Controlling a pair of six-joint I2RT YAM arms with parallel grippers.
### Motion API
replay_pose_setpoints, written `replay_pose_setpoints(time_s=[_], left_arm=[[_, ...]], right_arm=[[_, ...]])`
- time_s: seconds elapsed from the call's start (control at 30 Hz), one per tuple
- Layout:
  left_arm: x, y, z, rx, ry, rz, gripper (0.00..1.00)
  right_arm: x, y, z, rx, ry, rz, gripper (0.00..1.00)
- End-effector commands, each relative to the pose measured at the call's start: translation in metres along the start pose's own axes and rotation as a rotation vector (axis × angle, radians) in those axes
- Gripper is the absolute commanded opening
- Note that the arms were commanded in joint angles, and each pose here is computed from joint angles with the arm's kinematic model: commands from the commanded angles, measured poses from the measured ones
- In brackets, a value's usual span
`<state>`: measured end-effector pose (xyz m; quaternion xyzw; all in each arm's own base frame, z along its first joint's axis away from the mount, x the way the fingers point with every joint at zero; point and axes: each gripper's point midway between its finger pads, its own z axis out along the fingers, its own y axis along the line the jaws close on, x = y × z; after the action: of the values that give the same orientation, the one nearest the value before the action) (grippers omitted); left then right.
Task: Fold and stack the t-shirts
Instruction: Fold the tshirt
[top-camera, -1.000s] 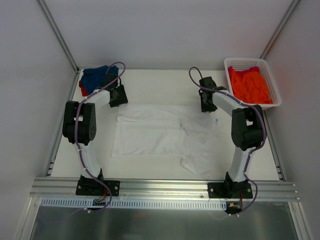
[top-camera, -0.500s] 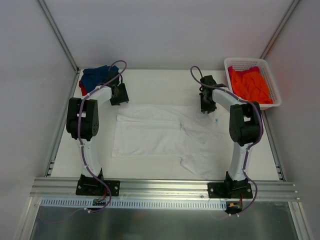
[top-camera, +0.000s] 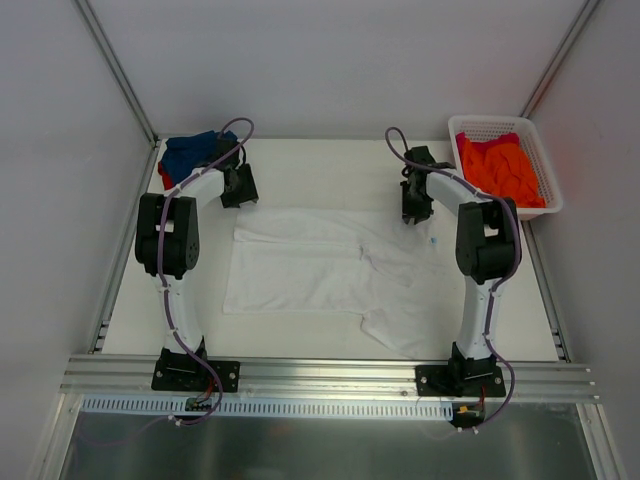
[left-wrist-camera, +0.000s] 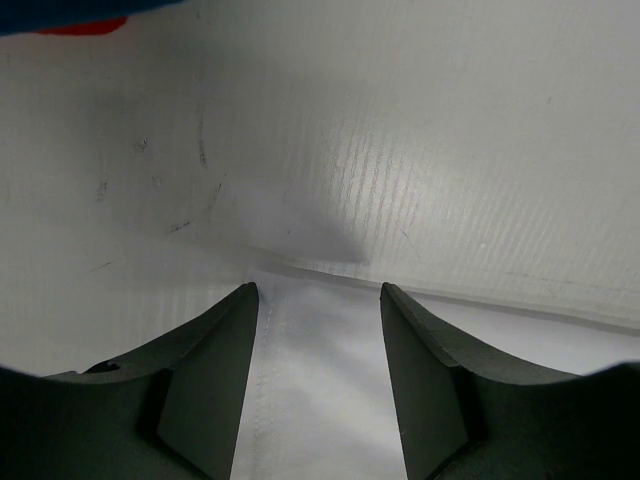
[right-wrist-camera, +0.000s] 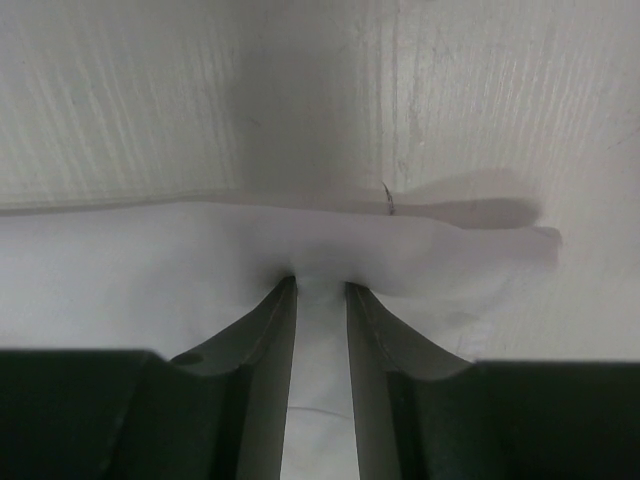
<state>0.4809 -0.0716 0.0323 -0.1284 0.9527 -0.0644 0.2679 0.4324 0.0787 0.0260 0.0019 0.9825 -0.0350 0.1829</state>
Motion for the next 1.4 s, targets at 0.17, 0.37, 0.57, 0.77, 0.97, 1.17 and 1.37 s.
replay_pose_setpoints(time_s=[0.17, 0.37, 0.57, 0.77, 0.97, 1.17, 1.37], left_arm=[[-0.012, -0.007, -0.004, 0.015, -0.015, 0.018, 0.53], [-0.014, -0.011, -0.001, 0.036, -0.007, 0.013, 0.53], [-0.019, -0.015, 0.007, 0.046, -0.002, 0.01, 0.53], [-0.031, -0.018, 0.015, 0.053, -0.011, 0.008, 0.54], [-0.044, -0.021, 0.019, 0.061, -0.027, 0.01, 0.54], [-0.057, -0.025, 0.022, 0.074, -0.046, 0.006, 0.55], [-0.067, -0.027, 0.01, 0.08, -0.074, 0.01, 0.55]], right_arm=[[-0.001, 0.01, 0.005, -0.068, 0.067, 0.026, 0.32], [-0.005, 0.006, 0.009, -0.067, 0.098, 0.038, 0.34], [-0.011, 0.008, 0.011, -0.093, 0.116, 0.057, 0.34], [-0.024, 0.005, 0.014, -0.099, 0.103, 0.075, 0.34], [-0.039, 0.007, 0.012, -0.136, 0.083, 0.097, 0.34], [-0.049, 0.005, 0.015, -0.143, 0.074, 0.117, 0.34], [-0.062, 0.004, 0.009, -0.147, 0.038, 0.12, 0.34]])
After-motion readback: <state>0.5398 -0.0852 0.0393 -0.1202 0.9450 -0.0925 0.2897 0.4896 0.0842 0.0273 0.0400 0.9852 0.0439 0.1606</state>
